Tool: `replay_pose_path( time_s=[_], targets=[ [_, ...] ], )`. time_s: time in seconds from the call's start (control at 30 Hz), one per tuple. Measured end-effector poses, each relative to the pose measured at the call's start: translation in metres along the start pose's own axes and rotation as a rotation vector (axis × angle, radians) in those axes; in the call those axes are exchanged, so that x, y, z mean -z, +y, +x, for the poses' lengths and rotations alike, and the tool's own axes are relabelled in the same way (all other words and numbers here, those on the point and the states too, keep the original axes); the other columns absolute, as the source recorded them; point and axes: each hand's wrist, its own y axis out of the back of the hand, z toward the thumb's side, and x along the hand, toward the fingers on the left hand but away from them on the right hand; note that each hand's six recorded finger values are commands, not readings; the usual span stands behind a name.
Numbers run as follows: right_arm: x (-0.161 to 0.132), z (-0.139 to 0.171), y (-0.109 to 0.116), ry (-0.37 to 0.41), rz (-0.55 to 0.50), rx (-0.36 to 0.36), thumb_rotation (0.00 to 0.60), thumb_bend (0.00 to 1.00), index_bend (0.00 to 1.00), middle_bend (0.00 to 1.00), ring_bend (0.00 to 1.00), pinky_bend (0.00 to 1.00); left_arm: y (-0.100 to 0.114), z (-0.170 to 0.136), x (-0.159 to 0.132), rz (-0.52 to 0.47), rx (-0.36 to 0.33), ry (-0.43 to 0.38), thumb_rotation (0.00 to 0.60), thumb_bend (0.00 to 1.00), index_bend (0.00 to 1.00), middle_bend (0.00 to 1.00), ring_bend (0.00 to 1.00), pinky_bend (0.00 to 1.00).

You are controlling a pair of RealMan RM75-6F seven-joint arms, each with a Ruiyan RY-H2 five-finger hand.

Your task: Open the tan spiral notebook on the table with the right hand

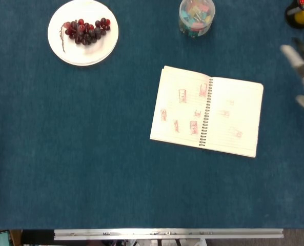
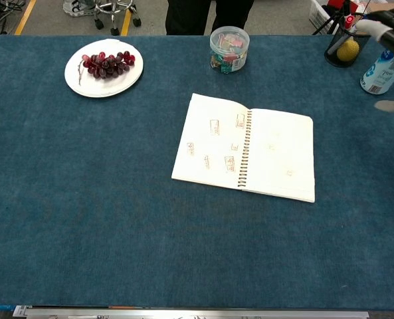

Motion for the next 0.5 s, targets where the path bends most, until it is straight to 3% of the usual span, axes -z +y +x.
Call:
replay_pose_path(
  time_s=[0.33, 0.5],
  targets=[
    [0.046, 0.081, -0.001, -0.193, -0.008, -0.072, 0.6, 0.05, 0.03, 0.1, 0.0, 0.04, -0.008, 0.006, -0.011, -0.004, -0.001, -0.034, 0.6, 0.41, 0.14, 0.11, 0.1, 0.14],
    [0.051, 0.094, 0.001, -0.227, -0.023, -0.071, 0.6, 0.05, 0.03, 0.1, 0.0, 0.04, -0.008, 0.008, -0.013, -0.009, -0.006, -0.042, 0.6, 0.41, 0.14, 0.11, 0.1, 0.14]
  ],
)
